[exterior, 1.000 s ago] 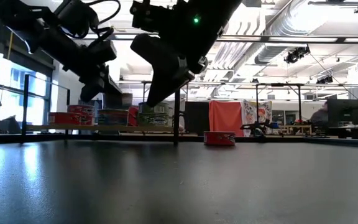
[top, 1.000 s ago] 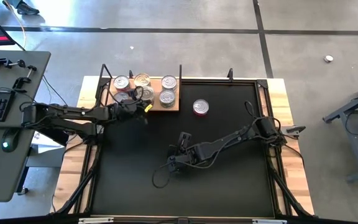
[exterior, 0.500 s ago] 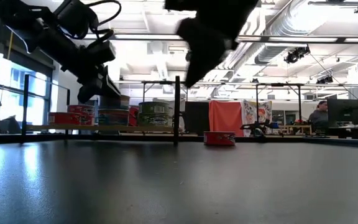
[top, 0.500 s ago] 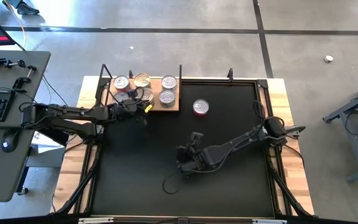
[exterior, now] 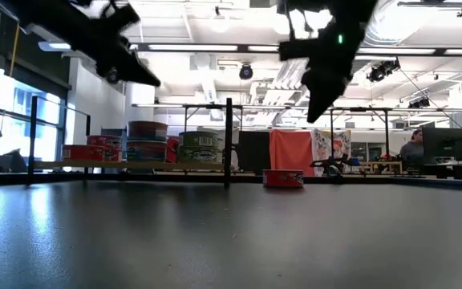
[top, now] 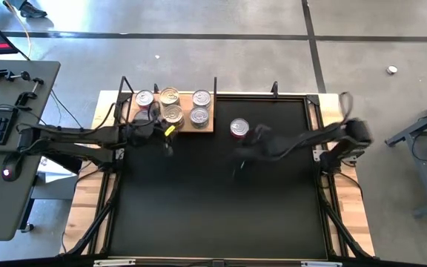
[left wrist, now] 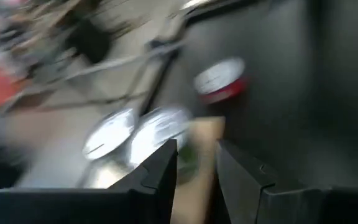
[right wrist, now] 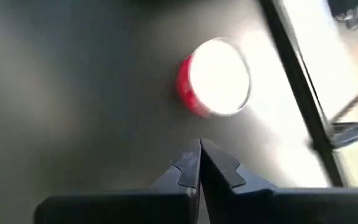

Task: Stack canned seafood by type on shelf
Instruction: Stack the red tuna can on the top of the other red tuna can

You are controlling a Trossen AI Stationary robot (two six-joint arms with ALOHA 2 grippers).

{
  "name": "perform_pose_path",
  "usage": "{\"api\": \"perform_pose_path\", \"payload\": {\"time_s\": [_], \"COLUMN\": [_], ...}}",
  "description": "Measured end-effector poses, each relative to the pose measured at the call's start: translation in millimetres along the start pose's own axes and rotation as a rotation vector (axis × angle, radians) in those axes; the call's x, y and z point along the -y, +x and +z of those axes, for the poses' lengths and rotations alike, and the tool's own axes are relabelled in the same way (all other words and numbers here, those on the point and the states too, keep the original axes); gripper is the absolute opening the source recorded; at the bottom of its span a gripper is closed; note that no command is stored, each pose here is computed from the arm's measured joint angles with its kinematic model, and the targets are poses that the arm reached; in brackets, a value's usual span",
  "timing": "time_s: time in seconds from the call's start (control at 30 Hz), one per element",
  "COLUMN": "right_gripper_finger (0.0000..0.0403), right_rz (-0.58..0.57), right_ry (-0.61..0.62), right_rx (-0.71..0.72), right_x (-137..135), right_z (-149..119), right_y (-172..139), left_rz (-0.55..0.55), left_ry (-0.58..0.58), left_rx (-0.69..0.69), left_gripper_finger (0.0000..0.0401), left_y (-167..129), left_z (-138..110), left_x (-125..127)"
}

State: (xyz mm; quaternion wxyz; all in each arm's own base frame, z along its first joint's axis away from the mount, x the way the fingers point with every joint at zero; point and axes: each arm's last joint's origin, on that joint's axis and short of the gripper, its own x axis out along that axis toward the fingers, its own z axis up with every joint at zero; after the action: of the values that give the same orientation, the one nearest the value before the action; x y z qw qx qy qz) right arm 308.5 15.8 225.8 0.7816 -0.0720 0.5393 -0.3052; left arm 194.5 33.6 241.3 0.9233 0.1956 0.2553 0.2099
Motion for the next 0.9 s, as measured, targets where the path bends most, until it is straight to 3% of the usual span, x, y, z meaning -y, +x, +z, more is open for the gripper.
{"api": "perform_pose_path", "payload": {"time_s": [0.13, 0.23, 0.33, 0.47, 0.6, 0.73, 0.9], "right_gripper_finger": [0.0000, 0.0000, 0.0000, 0.0000, 0.0000, 0.0000, 0.0000], "right_rz": [0.068, 0.131, 0.170, 0.145, 0.182, 0.262, 0.391], "right_ry": [0.290, 0.406, 0.476, 0.523, 0.503, 0.481, 0.526], "right_rx": [0.219, 0.360, 0.416, 0.334, 0.264, 0.206, 0.172], "right_x": [37, 52, 60, 63, 54, 39, 4], "right_z": [-18, -27, -36, -44, -43, -33, -19], "right_y": [34, 62, 88, 115, 129, 123, 94], "left_rz": [-0.248, -0.396, -0.458, -0.480, -0.409, -0.300, -0.299], "left_ry": [-0.033, -0.015, 0.017, 0.056, 0.090, 0.126, 0.162], "left_rx": [0.112, 0.167, 0.172, 0.152, 0.122, 0.098, 0.135], "left_gripper_finger": [0.0103, 0.0104, 0.0103, 0.0103, 0.0104, 0.0104, 0.0104], "left_y": [-8, -10, -8, -2, 2, -4, -18], "left_z": [8, 12, 14, 14, 13, 13, 16], "left_x": [15, 30, 46, 65, 81, 89, 99]}}
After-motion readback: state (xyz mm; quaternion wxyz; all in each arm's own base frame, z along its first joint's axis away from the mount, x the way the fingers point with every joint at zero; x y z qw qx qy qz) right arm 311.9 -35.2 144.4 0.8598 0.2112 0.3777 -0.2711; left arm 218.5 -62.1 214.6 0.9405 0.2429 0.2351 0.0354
